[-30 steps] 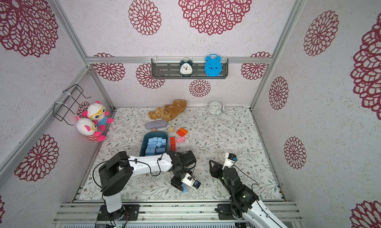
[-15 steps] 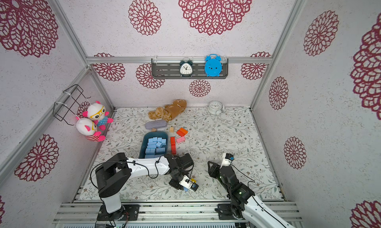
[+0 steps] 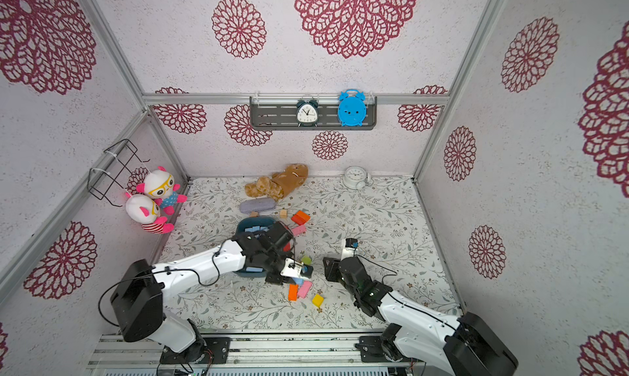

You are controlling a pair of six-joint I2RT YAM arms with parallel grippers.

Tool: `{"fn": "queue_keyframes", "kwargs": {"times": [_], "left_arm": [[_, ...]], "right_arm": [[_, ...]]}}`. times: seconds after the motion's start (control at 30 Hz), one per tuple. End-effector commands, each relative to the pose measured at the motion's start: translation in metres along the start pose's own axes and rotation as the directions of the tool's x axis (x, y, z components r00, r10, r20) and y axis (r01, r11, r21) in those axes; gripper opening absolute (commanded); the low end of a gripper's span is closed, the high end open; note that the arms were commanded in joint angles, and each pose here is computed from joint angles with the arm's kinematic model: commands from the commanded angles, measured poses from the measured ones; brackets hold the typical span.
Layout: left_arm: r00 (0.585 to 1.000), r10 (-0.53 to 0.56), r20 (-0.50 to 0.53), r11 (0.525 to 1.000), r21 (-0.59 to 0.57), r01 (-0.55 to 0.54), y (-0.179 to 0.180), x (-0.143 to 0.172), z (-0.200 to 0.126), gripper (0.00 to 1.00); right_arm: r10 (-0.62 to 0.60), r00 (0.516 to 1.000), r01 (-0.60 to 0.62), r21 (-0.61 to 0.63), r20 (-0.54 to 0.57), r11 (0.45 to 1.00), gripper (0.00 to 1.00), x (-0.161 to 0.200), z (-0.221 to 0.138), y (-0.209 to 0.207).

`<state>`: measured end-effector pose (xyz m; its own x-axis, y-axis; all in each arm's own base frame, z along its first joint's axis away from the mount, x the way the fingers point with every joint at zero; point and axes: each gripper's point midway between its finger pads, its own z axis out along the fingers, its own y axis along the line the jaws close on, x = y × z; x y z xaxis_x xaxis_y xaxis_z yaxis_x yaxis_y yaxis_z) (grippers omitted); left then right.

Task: Pick out the blue building blocks
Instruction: Place the building block in the storage box.

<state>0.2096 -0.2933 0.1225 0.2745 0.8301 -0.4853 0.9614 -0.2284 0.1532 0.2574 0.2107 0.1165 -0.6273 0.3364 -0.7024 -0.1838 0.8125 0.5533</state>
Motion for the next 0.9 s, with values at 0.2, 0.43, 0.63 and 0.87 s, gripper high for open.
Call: {"fn": "queue_keyframes", "kwargs": {"times": [0.2,0.43,0.63,0.87], "left_arm": [[0.975,-0.215,-0.055,0.967,-0.150,0.205,0.029,0.092,-0.068,0.31],[0.943,-0.296,-0.154,0.948,-0.169,0.270,0.054,0.150,-0.066,0.32],[0.918,-0.316,-0.239,0.945,-0.170,0.281,0.074,0.181,-0.043,0.33],[0.932,-0.304,-0.197,0.950,-0.128,0.283,0.085,0.173,-0.032,0.37]], "right_arm": [[-0.108,0.990,0.121,-0.167,0.087,0.978,0.42,-0.003,0.023,0.065],[-0.181,0.978,0.203,-0.263,0.103,0.943,0.43,0.007,0.035,0.114],[-0.192,0.975,0.216,-0.258,0.116,0.942,0.44,0.005,0.039,0.122],[-0.188,0.974,0.215,-0.264,0.124,0.940,0.45,0.005,0.038,0.125]]}}
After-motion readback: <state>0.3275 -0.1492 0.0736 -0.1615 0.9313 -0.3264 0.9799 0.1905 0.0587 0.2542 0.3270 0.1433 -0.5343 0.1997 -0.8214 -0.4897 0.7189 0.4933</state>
